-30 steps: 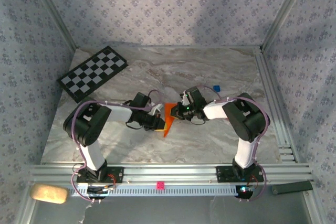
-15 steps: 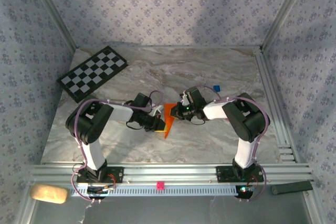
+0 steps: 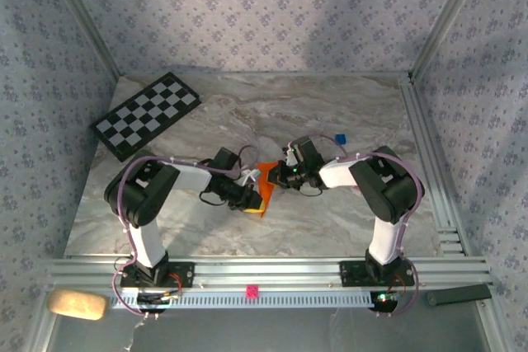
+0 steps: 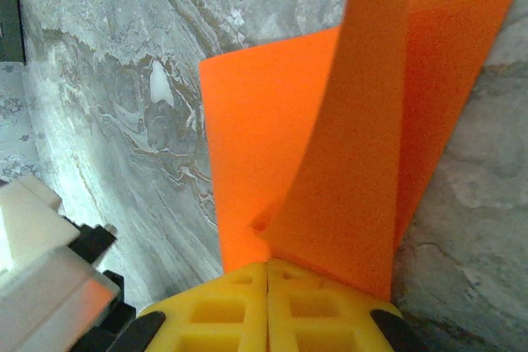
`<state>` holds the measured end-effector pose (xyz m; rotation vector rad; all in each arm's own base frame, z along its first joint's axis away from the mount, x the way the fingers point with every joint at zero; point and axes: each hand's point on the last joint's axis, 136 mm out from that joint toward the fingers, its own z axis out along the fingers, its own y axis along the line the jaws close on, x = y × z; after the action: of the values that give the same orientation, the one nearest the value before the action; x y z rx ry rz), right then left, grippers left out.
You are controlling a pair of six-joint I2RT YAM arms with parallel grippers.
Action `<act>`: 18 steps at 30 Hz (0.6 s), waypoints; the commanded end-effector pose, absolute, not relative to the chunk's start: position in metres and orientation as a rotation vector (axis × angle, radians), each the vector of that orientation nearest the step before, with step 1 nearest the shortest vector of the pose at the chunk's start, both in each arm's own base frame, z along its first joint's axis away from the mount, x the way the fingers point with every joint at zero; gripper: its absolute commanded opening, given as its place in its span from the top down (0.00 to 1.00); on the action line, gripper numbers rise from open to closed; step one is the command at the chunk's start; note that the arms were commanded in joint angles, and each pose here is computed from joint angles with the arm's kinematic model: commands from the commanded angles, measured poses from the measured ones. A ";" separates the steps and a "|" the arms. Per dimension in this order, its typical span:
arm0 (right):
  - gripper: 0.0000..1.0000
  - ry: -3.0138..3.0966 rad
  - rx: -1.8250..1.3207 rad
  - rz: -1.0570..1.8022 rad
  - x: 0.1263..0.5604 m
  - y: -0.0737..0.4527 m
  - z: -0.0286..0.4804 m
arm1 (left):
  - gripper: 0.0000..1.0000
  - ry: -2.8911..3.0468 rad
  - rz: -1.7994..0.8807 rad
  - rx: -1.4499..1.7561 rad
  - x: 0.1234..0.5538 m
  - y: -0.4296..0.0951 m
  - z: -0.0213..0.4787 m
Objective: Fold a paper plane with a square sheet of paper (pick it up from the middle)
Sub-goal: Fold the wing for the fifth time at the center of the table.
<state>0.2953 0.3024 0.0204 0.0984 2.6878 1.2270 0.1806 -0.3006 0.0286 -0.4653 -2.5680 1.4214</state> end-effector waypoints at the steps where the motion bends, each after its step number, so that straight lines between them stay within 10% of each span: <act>1: 0.92 2.876 0.174 0.989 0.270 0.278 -0.035 | 0.95 -2.489 1.405 -0.480 0.163 -0.298 0.024; 11: 0.92 2.885 0.179 0.969 0.268 0.278 -0.037 | 1.00 -2.519 1.297 -0.522 0.154 -0.289 0.012; 18: 0.92 2.888 0.179 0.964 0.268 0.279 -0.038 | 0.83 -2.601 1.372 -0.577 0.165 -0.293 0.038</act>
<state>0.2955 0.3046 0.0201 0.0951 2.6879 1.2064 0.1729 -0.2965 0.0263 -0.5508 -2.5903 1.3731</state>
